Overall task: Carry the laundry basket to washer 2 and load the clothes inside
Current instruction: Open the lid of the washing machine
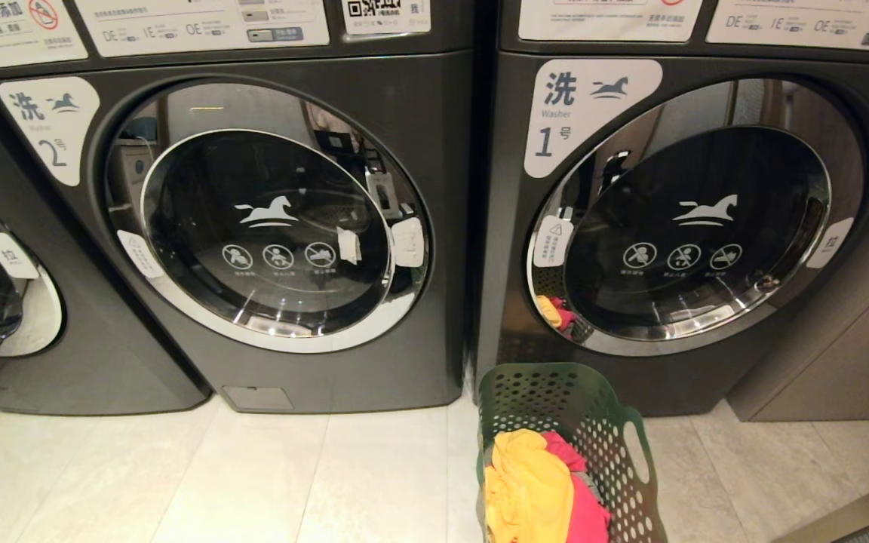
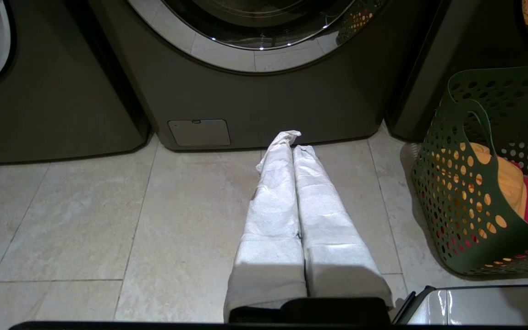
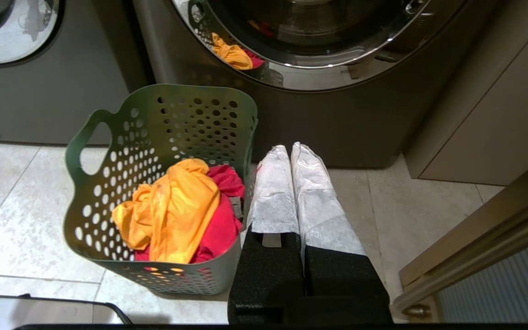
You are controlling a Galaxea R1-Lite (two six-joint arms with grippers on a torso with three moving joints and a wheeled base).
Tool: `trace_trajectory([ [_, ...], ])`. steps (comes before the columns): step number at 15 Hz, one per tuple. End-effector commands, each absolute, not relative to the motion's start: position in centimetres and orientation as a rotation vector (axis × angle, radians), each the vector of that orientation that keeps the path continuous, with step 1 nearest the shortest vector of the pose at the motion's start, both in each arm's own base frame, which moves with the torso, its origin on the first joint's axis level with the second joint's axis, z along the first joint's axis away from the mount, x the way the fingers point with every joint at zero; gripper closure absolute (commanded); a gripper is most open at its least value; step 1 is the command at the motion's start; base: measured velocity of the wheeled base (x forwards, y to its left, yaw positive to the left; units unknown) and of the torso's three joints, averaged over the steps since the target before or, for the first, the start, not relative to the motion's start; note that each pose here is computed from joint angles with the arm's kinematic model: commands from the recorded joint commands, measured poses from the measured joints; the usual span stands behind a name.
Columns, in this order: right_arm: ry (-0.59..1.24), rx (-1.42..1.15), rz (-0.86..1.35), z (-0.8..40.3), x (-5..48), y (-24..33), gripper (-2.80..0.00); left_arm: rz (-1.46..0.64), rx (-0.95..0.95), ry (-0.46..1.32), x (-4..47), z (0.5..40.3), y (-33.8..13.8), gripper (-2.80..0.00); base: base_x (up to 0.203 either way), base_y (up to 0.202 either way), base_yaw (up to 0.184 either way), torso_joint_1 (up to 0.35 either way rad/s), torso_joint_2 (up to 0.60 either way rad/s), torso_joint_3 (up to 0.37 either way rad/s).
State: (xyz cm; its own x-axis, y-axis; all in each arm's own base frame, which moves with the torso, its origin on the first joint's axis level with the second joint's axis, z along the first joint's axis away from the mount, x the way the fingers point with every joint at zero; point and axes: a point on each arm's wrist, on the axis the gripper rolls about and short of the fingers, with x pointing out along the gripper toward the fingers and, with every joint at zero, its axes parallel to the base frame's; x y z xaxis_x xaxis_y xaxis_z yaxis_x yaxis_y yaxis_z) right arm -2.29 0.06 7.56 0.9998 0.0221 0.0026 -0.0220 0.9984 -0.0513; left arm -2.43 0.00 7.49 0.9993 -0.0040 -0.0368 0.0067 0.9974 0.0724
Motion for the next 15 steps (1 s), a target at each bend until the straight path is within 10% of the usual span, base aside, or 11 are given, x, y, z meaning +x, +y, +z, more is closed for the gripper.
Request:
trace_trajectory([
  [1, -0.004, -0.052, 0.023, 7.56, -2.29, 0.06, 0.00, -0.004, 0.074, 0.038, -2.42, 7.49, 0.00, 0.00, 0.000, -0.199, 0.001, 0.000, 0.00, 0.004],
  [15, -0.004, -0.046, 0.023, 7.56, -2.29, 0.06, 0.00, -0.006, 0.071, 0.037, -2.43, 7.49, 0.00, 0.00, 0.000, -0.183, 0.003, 0.003, 0.00, 0.003],
])
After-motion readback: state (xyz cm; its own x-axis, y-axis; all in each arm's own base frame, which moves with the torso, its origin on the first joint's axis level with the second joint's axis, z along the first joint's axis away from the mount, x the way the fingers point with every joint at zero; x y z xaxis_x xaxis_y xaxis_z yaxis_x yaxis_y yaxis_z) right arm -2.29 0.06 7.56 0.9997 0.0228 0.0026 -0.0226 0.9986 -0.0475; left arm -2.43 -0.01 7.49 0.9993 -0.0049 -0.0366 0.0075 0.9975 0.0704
